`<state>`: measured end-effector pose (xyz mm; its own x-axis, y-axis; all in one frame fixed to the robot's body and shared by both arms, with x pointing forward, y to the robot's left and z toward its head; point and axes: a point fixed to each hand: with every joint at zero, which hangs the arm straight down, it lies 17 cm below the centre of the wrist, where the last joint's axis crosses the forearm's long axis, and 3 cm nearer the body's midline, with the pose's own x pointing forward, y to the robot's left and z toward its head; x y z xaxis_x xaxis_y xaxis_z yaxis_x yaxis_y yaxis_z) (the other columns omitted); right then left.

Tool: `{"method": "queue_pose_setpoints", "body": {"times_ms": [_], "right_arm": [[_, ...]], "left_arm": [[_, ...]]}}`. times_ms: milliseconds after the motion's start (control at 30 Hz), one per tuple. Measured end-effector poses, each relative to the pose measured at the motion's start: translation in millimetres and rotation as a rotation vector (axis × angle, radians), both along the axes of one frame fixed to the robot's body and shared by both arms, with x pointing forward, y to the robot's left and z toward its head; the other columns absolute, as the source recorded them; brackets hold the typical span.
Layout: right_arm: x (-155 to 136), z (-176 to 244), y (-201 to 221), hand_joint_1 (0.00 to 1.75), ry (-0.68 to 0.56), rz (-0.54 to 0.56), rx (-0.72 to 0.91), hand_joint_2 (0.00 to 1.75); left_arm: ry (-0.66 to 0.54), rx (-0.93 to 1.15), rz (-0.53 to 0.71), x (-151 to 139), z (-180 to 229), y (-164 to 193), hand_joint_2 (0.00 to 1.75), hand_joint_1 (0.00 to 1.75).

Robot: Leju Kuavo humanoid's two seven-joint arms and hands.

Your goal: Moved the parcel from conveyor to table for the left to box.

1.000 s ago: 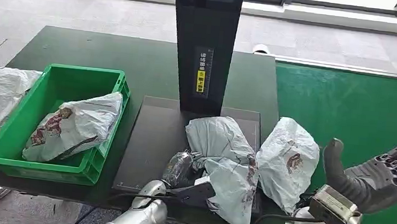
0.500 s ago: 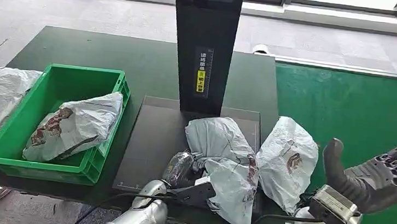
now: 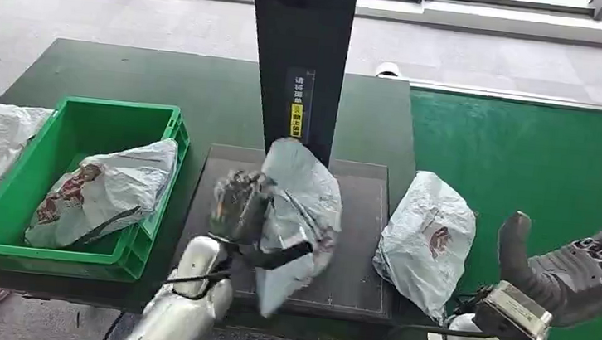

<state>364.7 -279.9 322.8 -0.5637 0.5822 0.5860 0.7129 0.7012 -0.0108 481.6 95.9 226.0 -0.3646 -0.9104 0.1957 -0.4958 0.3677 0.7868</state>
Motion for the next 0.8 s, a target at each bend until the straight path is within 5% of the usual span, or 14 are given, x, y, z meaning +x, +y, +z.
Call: {"method": "queue_pose_setpoints", "body": {"times_ms": [133,367,800], "right_arm": [[1,-2,1,0.0,0.006,0.003,0.0,1.75],[2,-4,0,0.0,0.009,0.006,0.008,1.75],[4,-7,1,0.0,0.017,0.01,0.011,1.75]], "left_arm": [[-0.328,-0.065,0.143,-24,123,73,1.75,1.75],[-0.61,-0.012,0.182,-85,204,104,1.75,1.75],[-0.735,-0.023,0.251,-121,241,128,1.75,1.75]]}}
